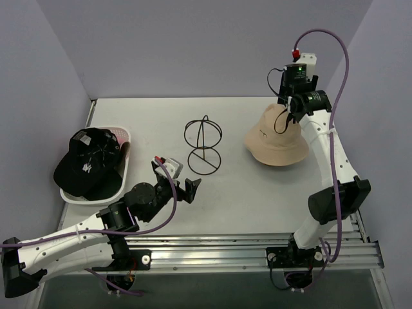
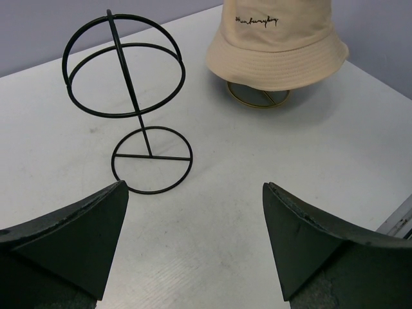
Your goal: Stack the hats
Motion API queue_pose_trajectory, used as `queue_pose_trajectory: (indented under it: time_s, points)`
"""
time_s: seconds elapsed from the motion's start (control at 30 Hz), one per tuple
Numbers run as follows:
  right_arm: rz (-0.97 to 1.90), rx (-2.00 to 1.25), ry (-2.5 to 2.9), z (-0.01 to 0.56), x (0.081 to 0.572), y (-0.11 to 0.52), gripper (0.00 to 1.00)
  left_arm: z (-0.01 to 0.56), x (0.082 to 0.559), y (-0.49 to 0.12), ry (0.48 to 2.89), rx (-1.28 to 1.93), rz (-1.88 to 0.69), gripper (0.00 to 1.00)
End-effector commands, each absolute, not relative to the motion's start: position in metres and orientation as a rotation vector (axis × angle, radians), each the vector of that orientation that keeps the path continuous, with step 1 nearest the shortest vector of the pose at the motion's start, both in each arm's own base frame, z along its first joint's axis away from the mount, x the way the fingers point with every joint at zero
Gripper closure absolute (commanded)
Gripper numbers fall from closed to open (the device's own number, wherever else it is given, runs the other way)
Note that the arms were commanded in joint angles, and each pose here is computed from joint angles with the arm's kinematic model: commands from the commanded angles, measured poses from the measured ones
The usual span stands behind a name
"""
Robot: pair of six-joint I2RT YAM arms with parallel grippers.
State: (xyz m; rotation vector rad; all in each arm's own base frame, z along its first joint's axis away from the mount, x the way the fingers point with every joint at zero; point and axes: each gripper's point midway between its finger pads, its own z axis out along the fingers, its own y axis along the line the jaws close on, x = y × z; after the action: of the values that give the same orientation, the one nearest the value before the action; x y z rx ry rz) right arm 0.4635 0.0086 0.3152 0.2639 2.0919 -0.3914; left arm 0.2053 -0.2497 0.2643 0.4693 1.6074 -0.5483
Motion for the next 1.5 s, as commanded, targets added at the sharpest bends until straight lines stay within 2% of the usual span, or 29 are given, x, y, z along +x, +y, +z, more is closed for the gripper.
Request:
queue_pose_trajectory:
  time_s: [0.0,0.3,0.6,0.8,0.97,1.1,1.27,1.47]
  points:
    - [-0.256,0.301,2.029,0.32,0.453,0.016,0.49,0.285,0.207,-0.244,1.553,0.42,-0.555,0.06]
    - [-0.103,0.297,2.0,0.289,0.428,0.017,0.51,0.285,0.209,-0.239,1.553,0.4,-0.53,0.06]
    - [-0.096,0.333,2.042,0.238,0.398,0.011,0.51,0.283,0.212,-0.238,1.56,0.394,-0.513,0.06]
    - [-0.094,0.347,2.001,0.247,0.391,0.008,0.51,0.281,0.213,-0.239,1.567,0.397,-0.501,0.06]
    - [-0.118,0.409,1.904,0.291,0.395,-0.007,0.51,0.278,0.215,-0.241,1.575,0.401,-0.489,0.06]
    - [-0.129,0.507,1.831,0.316,0.399,-0.031,0.58,0.275,0.217,-0.243,1.582,0.405,-0.476,0.06]
    - [-0.095,0.658,1.794,0.311,0.398,-0.076,0.6,0.274,0.217,-0.243,1.587,0.411,-0.473,0.06]
    - [0.009,0.789,1.789,0.263,0.4,-0.098,0.61,0.275,0.216,-0.242,1.585,0.405,-0.474,0.06]
